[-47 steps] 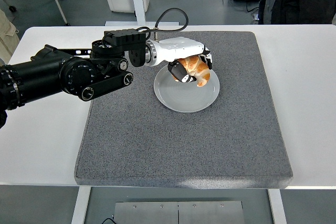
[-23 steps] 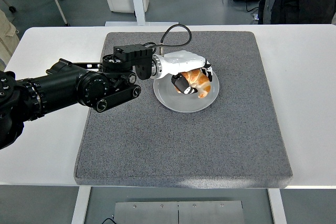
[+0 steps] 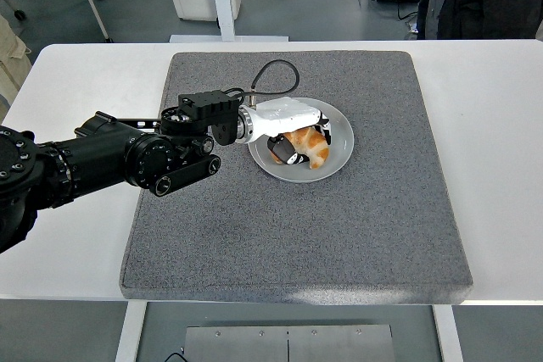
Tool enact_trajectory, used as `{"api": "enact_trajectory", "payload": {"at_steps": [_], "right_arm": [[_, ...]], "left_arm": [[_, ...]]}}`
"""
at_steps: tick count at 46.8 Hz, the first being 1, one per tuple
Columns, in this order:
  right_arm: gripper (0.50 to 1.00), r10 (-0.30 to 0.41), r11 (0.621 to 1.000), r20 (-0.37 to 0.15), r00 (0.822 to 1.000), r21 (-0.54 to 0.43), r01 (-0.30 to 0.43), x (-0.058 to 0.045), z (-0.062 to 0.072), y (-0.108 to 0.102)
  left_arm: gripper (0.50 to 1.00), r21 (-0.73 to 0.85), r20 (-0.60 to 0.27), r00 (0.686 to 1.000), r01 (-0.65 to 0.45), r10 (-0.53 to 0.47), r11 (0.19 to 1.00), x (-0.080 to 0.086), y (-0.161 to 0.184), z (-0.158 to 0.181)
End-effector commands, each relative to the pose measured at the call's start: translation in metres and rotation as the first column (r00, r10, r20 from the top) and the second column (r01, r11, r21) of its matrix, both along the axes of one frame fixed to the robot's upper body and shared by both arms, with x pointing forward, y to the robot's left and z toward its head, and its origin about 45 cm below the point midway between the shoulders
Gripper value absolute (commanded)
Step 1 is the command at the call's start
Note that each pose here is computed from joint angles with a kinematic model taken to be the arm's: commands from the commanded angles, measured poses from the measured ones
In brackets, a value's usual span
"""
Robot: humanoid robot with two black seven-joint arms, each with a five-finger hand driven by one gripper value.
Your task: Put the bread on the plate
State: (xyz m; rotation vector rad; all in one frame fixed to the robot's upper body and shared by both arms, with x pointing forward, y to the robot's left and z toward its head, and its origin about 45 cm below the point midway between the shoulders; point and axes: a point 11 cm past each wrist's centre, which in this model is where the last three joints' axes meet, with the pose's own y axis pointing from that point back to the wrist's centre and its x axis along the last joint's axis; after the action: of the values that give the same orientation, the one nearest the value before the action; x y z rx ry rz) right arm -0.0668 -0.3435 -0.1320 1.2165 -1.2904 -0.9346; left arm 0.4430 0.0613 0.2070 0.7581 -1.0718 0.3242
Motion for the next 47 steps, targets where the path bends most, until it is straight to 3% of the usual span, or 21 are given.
{"api": "enact_trajectory", "payload": {"at_steps": [1,16,18,20,23,25,47], "right_arm": [[1.0,0.0,1.0,-0.001,1.0,0.0,0.0,0.0,0.0,0.0],[1.0,0.0,1.0,-0.001,1.0,-0.002,0.0,0.0,0.0,0.0],[1.0,0.001,1.0,0.001,1.0,-0.001,-0.001,0.0,0.0,0.0],[1.0,0.0,1.0,-0.001,1.0,-0.002,0.0,0.0,0.0,0.0],[1.0,0.001,1.0,0.001,1.0,-0.001,-0.001,0.0,0.0,0.0],[1.0,0.0,1.0,-0.001,1.0,-0.002,0.0,0.0,0.0,0.0],[1.0,0.0,1.0,-0.001,1.0,0.0,0.0,0.0,0.0,0.0]], "left_arm": [[0.5,0.002,0.003,1.0,-0.007,0.007,1.0,0.001,0.002,-0.002],[0.502,0.001,-0.006,1.0,-0.028,0.028,1.0,0.002,0.005,-0.004],[0.617,-0.001,-0.005,1.0,-0.029,0.029,1.0,0.002,0.005,-0.002],[0.779,-0.004,-0.004,1.0,-0.025,0.025,1.0,0.002,0.003,-0.001],[0.863,-0.007,-0.005,1.0,-0.019,0.019,1.0,0.002,0.001,0.001],[0.991,-0.006,-0.003,1.0,-0.016,0.016,1.0,0.002,0.0,0.002],[0.992,-0.015,0.025,0.999,0.022,-0.021,1.0,0.002,0.004,0.031]]}}
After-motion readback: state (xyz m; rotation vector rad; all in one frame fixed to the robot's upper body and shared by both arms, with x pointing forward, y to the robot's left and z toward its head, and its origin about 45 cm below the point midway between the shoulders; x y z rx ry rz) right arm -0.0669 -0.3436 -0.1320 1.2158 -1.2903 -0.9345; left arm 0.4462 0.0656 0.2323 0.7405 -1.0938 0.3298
